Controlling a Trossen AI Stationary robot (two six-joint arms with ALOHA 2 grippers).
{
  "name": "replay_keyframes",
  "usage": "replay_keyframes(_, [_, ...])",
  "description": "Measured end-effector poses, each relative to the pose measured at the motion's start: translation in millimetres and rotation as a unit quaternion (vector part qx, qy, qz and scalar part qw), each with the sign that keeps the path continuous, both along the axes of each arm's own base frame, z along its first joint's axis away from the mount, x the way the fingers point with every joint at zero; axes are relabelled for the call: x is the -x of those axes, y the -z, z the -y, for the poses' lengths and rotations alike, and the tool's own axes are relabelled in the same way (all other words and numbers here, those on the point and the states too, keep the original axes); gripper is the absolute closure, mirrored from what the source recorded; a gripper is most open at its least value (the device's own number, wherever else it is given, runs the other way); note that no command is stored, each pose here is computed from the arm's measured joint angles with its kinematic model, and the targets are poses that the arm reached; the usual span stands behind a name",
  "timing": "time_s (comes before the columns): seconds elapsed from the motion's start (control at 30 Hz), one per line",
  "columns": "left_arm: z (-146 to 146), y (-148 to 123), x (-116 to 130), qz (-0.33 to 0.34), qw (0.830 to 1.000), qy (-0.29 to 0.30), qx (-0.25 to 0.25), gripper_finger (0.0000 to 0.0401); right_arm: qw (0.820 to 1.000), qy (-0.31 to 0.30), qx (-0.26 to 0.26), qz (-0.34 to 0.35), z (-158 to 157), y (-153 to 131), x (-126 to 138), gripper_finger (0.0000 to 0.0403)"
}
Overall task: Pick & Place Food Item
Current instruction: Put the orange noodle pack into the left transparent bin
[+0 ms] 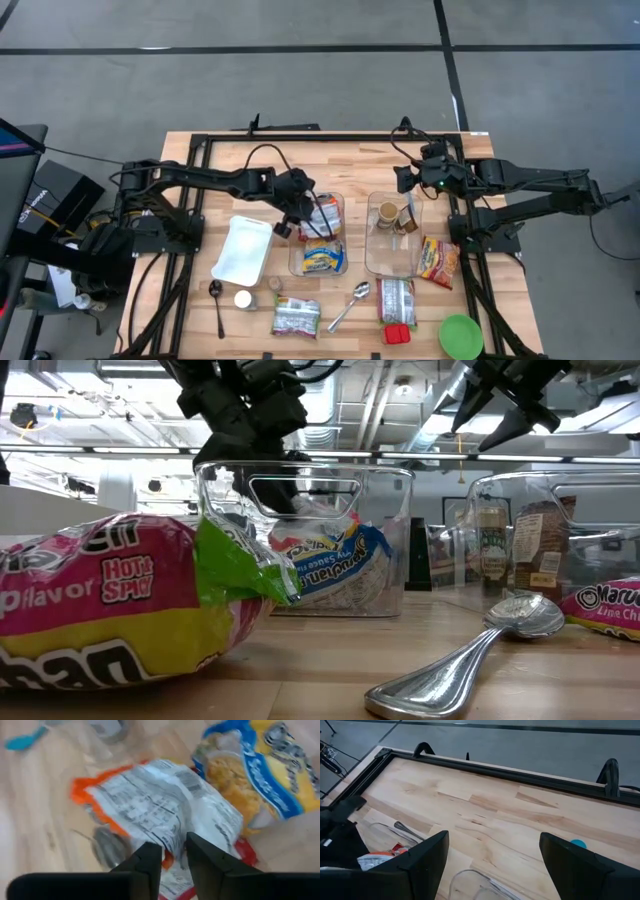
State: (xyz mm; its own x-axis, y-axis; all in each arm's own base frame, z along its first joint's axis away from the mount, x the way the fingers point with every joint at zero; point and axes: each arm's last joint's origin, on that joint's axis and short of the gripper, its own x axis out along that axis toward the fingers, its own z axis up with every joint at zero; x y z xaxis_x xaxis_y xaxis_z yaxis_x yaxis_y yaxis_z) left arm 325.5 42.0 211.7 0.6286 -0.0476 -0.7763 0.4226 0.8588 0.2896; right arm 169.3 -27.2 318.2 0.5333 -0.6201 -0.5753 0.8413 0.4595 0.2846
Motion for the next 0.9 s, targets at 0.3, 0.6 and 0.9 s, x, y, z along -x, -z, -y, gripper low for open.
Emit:
replay_keyframes(0.3, [-5.9,-5.6,2.7,0.001,0.993,-0.103,-0.058,0.0291,1.000,0.000,0.000,0.002,0.0,-0.2,-0.3,0.0098])
replay_keyframes(0.6, [-8.0,-10.5,4.9,0.010,0.981,-0.179,-0.075,0.0299,1.000,0.000,0.000,0.003,0.0,-0.3,-0.4,0.0098])
replay_keyframes(0.9, [-3.8,-49.5,18.8,0.104,0.960,-0.260,0.010,0.0310,1.000,-0.001,0.000,0.007,0.0,-0.7,-1.0,0.0098])
